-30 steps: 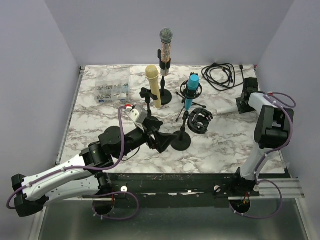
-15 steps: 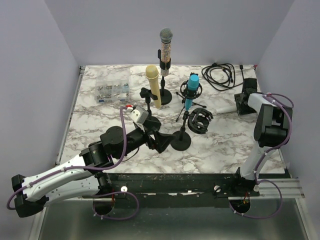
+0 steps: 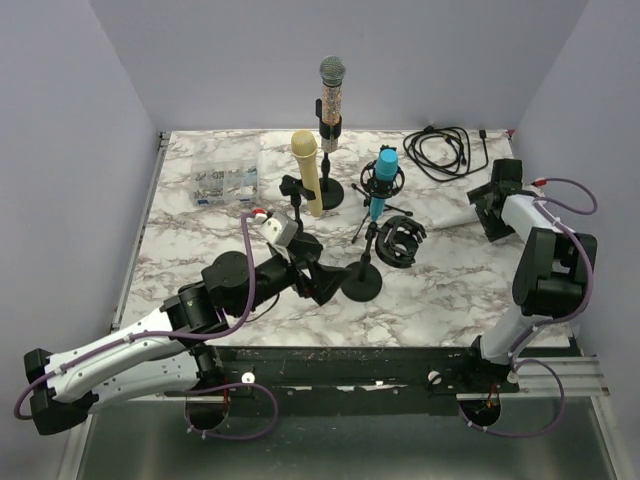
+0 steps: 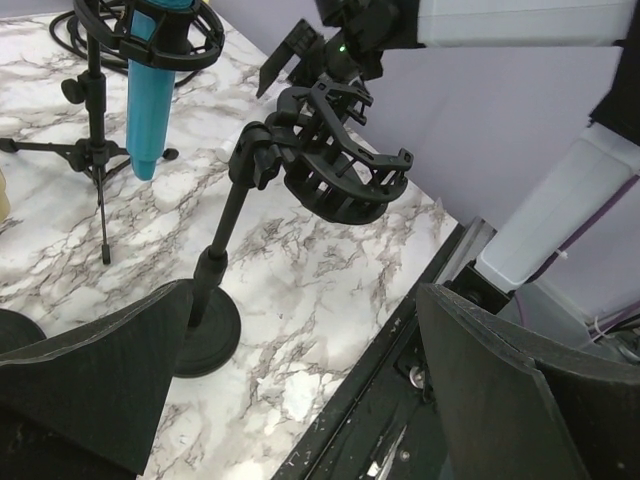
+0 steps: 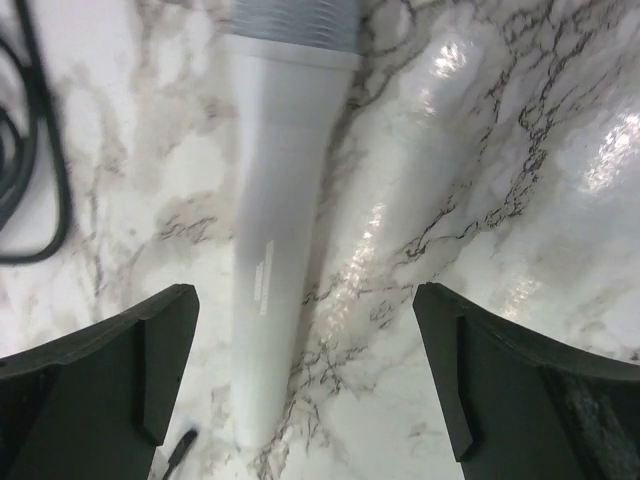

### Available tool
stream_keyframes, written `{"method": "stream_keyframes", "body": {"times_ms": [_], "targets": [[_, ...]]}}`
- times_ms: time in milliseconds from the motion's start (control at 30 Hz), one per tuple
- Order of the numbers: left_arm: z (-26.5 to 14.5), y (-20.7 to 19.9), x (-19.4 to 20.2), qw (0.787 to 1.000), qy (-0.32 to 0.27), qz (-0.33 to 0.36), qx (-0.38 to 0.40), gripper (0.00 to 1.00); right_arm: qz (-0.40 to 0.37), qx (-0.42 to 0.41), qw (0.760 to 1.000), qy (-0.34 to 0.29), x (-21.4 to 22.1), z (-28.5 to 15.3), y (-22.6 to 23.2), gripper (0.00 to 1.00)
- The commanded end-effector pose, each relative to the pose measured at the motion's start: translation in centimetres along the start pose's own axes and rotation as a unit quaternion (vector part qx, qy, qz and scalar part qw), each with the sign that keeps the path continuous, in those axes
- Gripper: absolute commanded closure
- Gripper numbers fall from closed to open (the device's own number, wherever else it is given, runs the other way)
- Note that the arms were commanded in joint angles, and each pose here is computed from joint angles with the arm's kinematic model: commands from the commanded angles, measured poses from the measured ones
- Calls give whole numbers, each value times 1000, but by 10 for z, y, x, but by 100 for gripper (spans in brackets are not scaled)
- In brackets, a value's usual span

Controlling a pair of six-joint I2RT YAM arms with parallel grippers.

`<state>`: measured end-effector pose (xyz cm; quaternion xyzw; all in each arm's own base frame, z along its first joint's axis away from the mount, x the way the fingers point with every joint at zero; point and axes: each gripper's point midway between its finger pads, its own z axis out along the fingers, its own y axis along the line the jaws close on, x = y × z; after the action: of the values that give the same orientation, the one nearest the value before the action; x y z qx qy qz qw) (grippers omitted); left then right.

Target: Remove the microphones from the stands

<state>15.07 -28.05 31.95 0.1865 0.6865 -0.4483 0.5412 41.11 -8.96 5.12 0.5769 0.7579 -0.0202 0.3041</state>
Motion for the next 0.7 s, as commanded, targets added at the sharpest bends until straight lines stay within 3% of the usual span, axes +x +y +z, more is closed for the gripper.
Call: {"method": "stream_keyframes", "body": {"times_ms": [0, 200, 433, 667], "targets": [[7, -6, 1, 1000, 7, -10, 14, 1, -97, -57, 994, -11, -17, -44, 8, 0], [27, -14, 5, 999, 28, -35, 19, 1, -191, -163, 968, 17, -6, -100, 18, 0], [37, -13, 11, 997, 36, -65, 30, 3, -238, -405, 869, 156, 72, -200, 30, 0], [39, -14, 18, 993, 42, -91, 58, 8, -241, -519, 800, 183, 86, -293, 9, 0]]}}
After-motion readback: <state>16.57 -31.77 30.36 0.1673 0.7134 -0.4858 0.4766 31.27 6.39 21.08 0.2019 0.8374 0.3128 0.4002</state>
